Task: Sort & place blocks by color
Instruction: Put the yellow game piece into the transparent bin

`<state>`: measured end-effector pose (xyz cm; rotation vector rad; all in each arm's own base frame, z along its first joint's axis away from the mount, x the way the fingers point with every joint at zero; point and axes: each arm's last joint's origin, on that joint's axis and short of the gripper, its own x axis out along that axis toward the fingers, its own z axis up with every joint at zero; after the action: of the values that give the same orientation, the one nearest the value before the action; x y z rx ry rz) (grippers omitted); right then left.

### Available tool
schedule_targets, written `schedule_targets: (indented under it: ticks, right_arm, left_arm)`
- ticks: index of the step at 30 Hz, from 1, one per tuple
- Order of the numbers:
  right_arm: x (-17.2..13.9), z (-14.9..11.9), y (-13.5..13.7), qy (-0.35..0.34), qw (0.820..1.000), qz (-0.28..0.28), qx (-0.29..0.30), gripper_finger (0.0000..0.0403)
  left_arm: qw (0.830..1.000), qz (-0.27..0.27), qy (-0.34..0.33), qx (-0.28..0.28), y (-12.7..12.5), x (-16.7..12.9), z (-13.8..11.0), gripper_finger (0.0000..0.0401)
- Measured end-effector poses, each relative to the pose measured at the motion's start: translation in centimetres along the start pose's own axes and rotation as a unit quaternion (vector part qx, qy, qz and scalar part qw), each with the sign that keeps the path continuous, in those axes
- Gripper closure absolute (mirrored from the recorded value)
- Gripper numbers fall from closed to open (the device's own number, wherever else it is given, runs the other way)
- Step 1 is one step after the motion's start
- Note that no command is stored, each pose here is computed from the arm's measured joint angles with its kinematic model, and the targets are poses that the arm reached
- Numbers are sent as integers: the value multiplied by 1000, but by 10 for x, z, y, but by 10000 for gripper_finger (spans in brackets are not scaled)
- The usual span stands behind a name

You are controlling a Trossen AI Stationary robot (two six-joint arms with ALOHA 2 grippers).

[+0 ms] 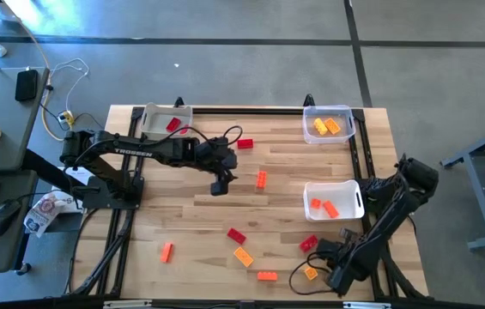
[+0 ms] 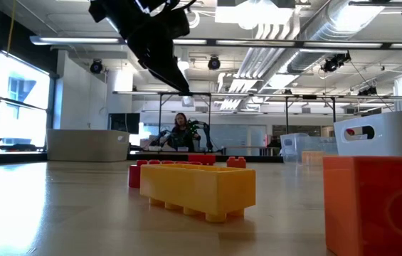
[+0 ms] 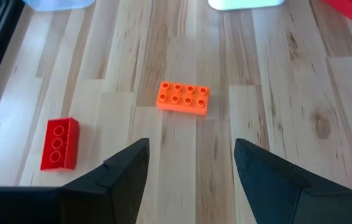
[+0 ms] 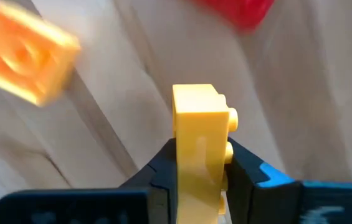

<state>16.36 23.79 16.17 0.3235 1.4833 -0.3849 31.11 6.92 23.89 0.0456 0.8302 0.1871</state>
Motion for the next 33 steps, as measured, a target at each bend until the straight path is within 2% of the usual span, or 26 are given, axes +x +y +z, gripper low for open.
schedule_targets:
  ticks: [4, 9, 14, 19, 25, 33]
  right_arm:
    - [-21, 7, 6, -68, 997, -15, 30, 336]
    - [-44, 24, 7, -156, 985, -37, 59, 336]
    - [-57, 49, 2, -193, 977, -65, 65, 336]
    - [-64, 80, -6, -220, 970, -93, 42, 336]
    - [-71, 122, -20, -221, 968, -121, 16, 336]
    - [-93, 172, -32, -248, 960, -117, -55, 336]
  left_arm:
    - [1000, 1, -8, 8, 0, 0, 1, 178]
    - [1000, -1, -18, 17, 0, 0, 3, 178]
    - [998, -48, -32, 28, -3, 0, 5, 178]
    - [986, -125, -62, 94, -15, -2, 9, 178]
    - [971, -152, -106, 152, -30, -4, 16, 178]
    - [969, -156, -140, 132, -38, -6, 24, 178]
